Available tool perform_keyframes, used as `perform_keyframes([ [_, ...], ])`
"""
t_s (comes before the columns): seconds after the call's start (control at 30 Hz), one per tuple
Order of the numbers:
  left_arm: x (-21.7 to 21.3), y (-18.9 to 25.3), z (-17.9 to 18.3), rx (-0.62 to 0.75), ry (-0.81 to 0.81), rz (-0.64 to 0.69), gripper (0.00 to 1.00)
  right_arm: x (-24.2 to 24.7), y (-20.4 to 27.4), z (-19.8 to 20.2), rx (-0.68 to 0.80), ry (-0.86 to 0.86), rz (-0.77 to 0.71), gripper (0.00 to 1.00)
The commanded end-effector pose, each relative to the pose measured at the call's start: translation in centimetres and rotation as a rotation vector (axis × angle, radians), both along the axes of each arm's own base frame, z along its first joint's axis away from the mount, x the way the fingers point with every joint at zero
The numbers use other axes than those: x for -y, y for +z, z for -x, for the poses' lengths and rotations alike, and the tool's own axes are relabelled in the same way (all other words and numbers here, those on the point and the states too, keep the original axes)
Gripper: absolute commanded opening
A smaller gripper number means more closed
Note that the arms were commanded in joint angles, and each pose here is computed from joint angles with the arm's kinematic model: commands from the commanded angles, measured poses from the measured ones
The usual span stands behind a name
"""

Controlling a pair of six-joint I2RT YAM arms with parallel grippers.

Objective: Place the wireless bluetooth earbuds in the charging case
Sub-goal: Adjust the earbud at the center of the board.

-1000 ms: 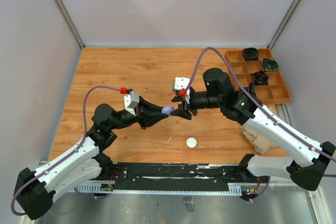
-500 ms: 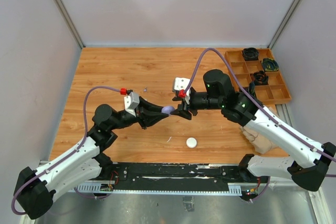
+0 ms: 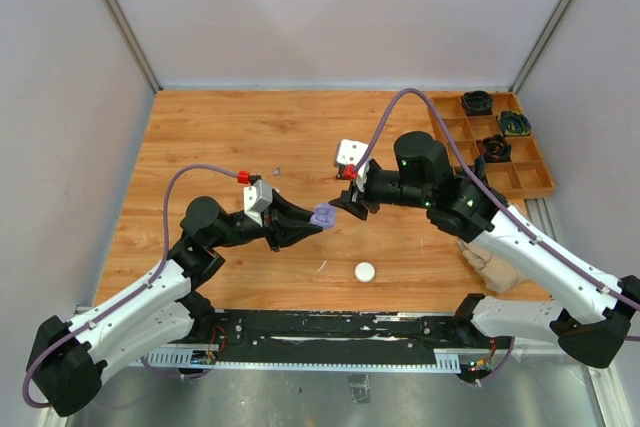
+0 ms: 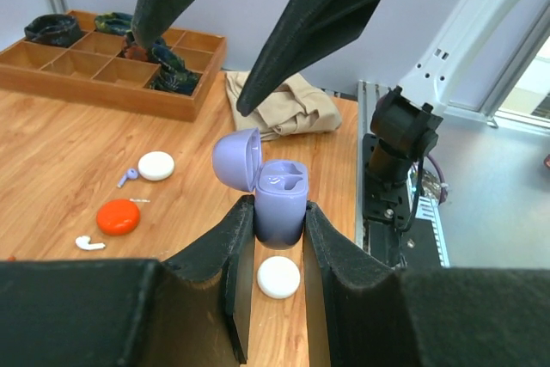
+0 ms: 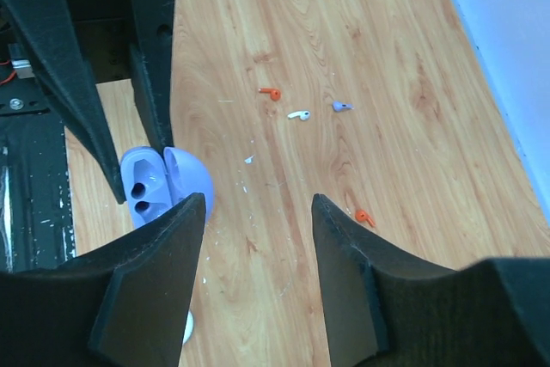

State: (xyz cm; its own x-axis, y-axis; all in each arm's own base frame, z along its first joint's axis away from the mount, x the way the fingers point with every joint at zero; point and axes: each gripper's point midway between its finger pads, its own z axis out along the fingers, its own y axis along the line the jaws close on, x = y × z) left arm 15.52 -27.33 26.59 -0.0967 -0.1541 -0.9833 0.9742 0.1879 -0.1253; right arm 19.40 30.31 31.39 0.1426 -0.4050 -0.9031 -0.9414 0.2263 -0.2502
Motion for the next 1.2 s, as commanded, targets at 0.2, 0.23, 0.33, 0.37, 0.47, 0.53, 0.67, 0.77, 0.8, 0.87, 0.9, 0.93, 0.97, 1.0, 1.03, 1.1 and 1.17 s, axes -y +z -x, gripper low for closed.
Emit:
perform_keyframes([
  [0.2, -0.5, 0.2, -0.6, 0.058, 0.059, 0.0, 0.0, 1.4, 0.9, -1.7, 0.003, -0.124, -0.011, 0.58],
  [0.23, -0.7, 0.2, -0.9, 0.065, 0.078, -0.005, 0.0, 1.8, 0.5, -2.2, -0.013, -0.156, -0.004, 0.59],
  [0.33, -1.3, 0.3, -2.0, 0.058, 0.156, -0.032, 0.0, 3.3, -1.1, -4.0, -0.079, -0.268, 0.026, 0.61],
  [0.37, -1.5, 0.3, -2.5, 0.054, 0.182, -0.048, 0.0, 3.9, -1.8, -4.7, -0.103, -0.308, 0.04, 0.61],
  [0.47, -1.7, 0.6, -3.2, 0.049, 0.216, -0.084, 0.0, 5.4, -4.0, -6.5, -0.197, -0.413, 0.072, 0.62],
  [0.53, -1.8, 0.8, -3.7, 0.043, 0.243, -0.096, 0.0, 6.6, -5.4, -7.8, -0.255, -0.488, 0.09, 0.63],
  [0.67, -2.2, 1.3, -5.7, 0.042, 0.327, -0.139, 0.0, 9.0, -8.7, -10.4, -0.377, -0.644, 0.134, 0.63],
  [0.77, -2.5, 1.4, -7.2, 0.046, 0.368, -0.171, 0.0, 11.1, -11.2, -12.2, -0.463, -0.767, 0.142, 0.64],
  [0.8, -2.5, 1.6, -7.6, 0.049, 0.374, -0.17, 0.0, 11.8, -12.1, -12.7, -0.487, -0.804, 0.151, 0.64],
  [0.87, -2.7, 1.6, -8.3, 0.046, 0.395, -0.17, 0.0, 13.0, -13.7, -13.6, -0.523, -0.878, 0.171, 0.64],
  [0.9, -2.8, 1.4, -8.5, 0.042, 0.402, -0.169, 0.0, 13.6, -14.5, -14.2, -0.534, -0.914, 0.182, 0.65],
  [0.93, -3.0, 1.3, -8.7, 0.035, 0.405, -0.164, 0.0, 14.3, -15.4, -14.7, -0.546, -0.952, 0.191, 0.65],
  [0.97, -3.2, 1.1, -8.9, 0.03, 0.41, -0.158, 0.0, 14.8, -16.1, -15.2, -0.557, -0.982, 0.198, 0.65],
  [1.0, -3.5, 0.9, -9.0, 0.023, 0.415, -0.154, 0.0, 15.2, -16.9, -15.7, -0.566, -1.008, 0.206, 0.65],
  [1.03, -3.8, 0.8, -9.1, 0.023, 0.425, -0.152, 0.0, 15.5, -17.5, -16.1, -0.572, -1.032, 0.212, 0.65],
  [1.1, -4.5, 0.7, -9.5, 0.031, 0.455, -0.155, 0.0, 16.1, -19.1, -17.1, -0.583, -1.076, 0.24, 0.65],
  [1.17, -5.1, 0.6, -9.8, 0.039, 0.488, -0.162, 0.0, 16.5, -20.4, -18.1, -0.588, -1.11, 0.265, 0.65],
])
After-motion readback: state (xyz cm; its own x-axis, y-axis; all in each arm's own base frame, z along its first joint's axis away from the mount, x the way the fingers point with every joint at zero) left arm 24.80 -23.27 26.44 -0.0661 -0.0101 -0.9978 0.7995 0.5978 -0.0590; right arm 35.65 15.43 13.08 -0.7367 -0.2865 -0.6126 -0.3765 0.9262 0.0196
